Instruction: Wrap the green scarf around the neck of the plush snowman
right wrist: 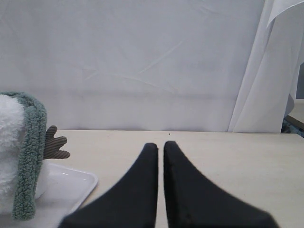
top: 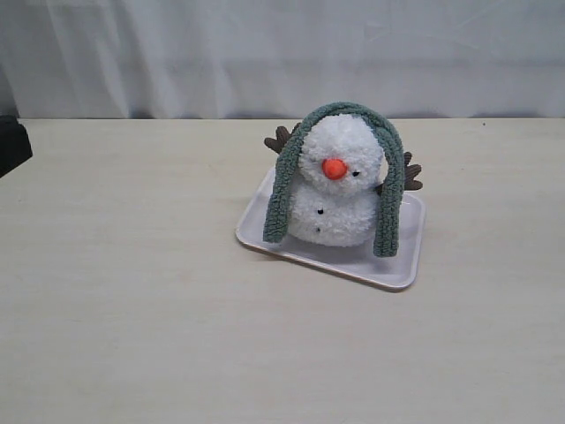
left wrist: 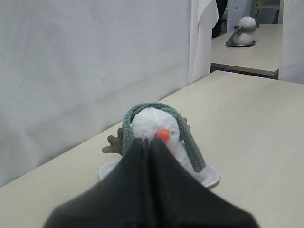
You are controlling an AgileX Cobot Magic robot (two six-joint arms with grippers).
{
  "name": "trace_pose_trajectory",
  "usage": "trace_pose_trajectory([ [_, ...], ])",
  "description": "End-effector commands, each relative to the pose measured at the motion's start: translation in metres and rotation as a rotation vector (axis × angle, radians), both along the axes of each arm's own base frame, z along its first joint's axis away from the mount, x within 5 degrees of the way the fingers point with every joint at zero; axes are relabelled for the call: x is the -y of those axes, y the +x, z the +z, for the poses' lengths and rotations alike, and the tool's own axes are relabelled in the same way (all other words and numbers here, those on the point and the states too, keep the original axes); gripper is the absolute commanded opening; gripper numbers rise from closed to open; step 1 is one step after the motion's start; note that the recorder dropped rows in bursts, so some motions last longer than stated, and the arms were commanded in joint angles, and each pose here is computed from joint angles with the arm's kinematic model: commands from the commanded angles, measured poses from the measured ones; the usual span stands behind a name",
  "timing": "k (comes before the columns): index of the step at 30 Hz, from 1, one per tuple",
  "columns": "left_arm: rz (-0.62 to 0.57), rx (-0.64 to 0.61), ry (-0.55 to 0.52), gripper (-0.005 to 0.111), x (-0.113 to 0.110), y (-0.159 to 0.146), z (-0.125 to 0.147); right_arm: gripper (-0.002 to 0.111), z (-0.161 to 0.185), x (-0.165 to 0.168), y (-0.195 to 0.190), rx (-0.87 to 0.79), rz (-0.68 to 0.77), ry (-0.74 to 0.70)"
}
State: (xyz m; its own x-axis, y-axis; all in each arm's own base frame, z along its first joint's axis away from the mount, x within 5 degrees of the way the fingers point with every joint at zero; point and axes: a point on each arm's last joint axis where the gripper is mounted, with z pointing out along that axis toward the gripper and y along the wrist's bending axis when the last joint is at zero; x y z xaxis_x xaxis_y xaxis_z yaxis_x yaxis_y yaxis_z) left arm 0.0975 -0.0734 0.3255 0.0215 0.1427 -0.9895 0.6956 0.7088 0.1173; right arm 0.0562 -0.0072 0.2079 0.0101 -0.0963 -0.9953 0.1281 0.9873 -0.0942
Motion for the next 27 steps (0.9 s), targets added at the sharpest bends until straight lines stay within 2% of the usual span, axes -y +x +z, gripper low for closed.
trace_pose_trajectory([
  [1,0.059,0.012,0.001,0.0,-0.004,0.003,-0.001,0.004,0.0,0.0,0.0,0.008,0.0,-0.005],
  [4,0.106,-0.017,-0.133,0.0,-0.008,0.002,0.004,0.004,0.0,0.0,0.0,0.008,0.0,-0.005],
  [7,0.197,-0.085,-0.372,0.0,-0.018,-0.002,0.006,0.004,0.0,0.0,0.0,0.008,0.0,-0.007],
  [8,0.222,-0.086,-0.386,0.0,-0.021,-0.003,0.005,0.004,0.0,0.0,0.0,0.008,0.0,-0.007],
  [11,0.261,-0.069,-0.398,0.0,-0.026,-0.005,0.005,0.004,0.0,0.0,0.0,0.008,0.0,-0.007],
  [23,0.257,-0.047,-0.378,0.0,-0.026,-0.007,0.005,0.004,0.0,0.0,0.0,0.008,0.0,-0.007],
  [27,0.245,-0.005,-0.249,0.0,-0.026,-0.013,0.002,0.004,0.0,0.0,0.0,0.008,0.0,-0.005],
])
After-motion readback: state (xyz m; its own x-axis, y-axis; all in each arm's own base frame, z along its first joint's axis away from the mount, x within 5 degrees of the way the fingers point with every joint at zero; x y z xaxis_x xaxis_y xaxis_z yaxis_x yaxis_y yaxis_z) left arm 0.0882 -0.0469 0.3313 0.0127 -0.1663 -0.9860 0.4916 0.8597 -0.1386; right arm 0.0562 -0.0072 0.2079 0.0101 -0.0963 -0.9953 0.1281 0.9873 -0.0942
